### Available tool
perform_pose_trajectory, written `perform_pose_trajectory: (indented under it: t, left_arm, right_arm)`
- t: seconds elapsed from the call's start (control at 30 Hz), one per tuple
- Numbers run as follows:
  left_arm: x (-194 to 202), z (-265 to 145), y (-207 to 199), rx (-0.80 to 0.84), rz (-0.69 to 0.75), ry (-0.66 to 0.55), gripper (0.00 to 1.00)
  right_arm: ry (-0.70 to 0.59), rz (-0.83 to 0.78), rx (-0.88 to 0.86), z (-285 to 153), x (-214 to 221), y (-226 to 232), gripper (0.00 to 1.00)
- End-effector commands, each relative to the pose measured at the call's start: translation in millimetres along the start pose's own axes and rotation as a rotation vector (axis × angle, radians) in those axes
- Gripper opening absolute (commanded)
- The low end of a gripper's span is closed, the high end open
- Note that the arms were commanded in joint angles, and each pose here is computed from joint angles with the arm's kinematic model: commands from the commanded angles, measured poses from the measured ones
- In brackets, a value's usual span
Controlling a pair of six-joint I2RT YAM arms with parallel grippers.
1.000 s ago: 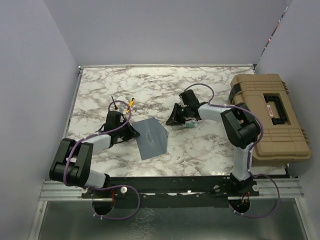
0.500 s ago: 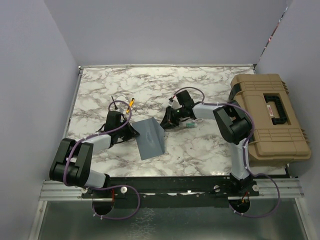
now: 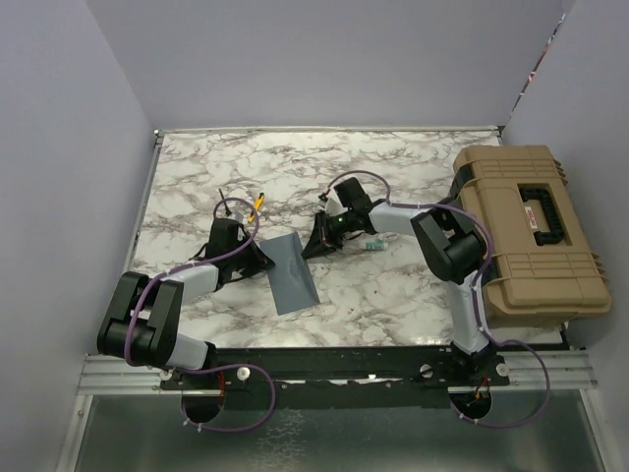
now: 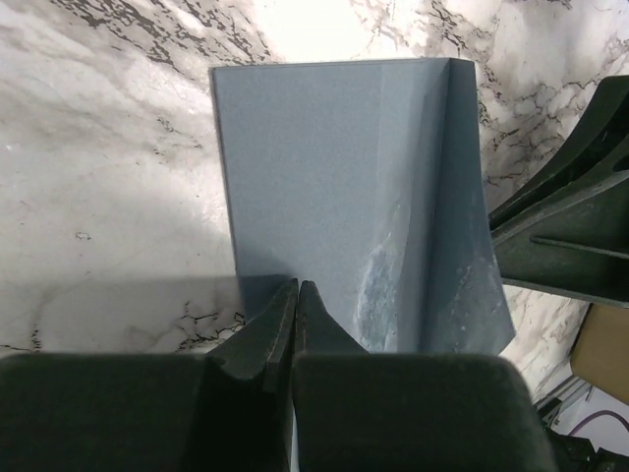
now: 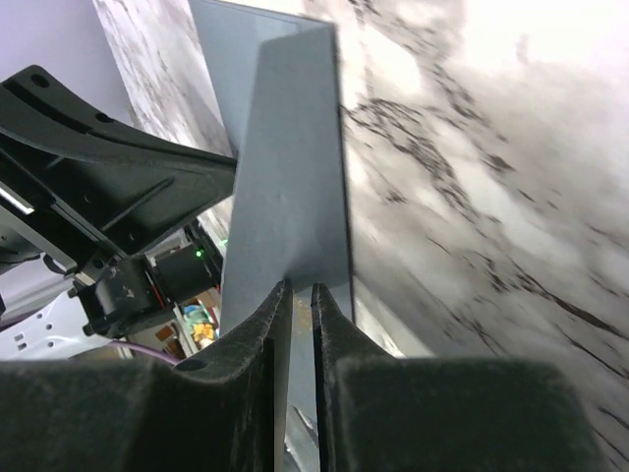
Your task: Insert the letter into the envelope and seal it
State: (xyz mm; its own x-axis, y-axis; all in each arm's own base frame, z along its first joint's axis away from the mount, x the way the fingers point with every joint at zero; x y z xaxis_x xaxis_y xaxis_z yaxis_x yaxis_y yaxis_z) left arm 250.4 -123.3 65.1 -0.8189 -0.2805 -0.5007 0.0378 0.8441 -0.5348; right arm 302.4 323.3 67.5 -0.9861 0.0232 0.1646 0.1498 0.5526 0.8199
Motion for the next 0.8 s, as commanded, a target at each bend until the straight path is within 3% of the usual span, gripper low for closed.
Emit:
perform_pose_trajectory:
  t: [0.0, 0.47, 0.77]
  left_arm:
    - [5, 1, 3, -0.017, -0.006, 0.000, 0.00]
    - [-2, -2, -7, 0.026, -0.024, -0.012, 0.00]
    - [-43, -8, -42, 0.168, 0.046, -0.065, 0.00]
  right_arm:
    - [-0.008, -0.047, 0.061, 12, -3, 0, 0.17]
    - [-0.118, -0.228, 0.379, 31, 4, -15, 0.21]
    - [-0.311, -0.548, 0.669, 32, 13, -26, 0.27]
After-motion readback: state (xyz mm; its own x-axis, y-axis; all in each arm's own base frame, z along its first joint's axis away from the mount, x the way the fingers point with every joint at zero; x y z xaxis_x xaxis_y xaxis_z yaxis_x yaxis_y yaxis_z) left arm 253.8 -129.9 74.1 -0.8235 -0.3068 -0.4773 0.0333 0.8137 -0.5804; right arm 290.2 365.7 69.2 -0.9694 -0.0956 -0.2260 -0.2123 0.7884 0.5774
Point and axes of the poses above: each gripper's point midway between its finger pads, its own z axis out along the fingers, its own y axis along the line the jaws close on, x = y × z, the point moved 6 cm from there along -z, back along the fingers, and after that the axes turned 14 degrees about z, right-handed, at the moved point
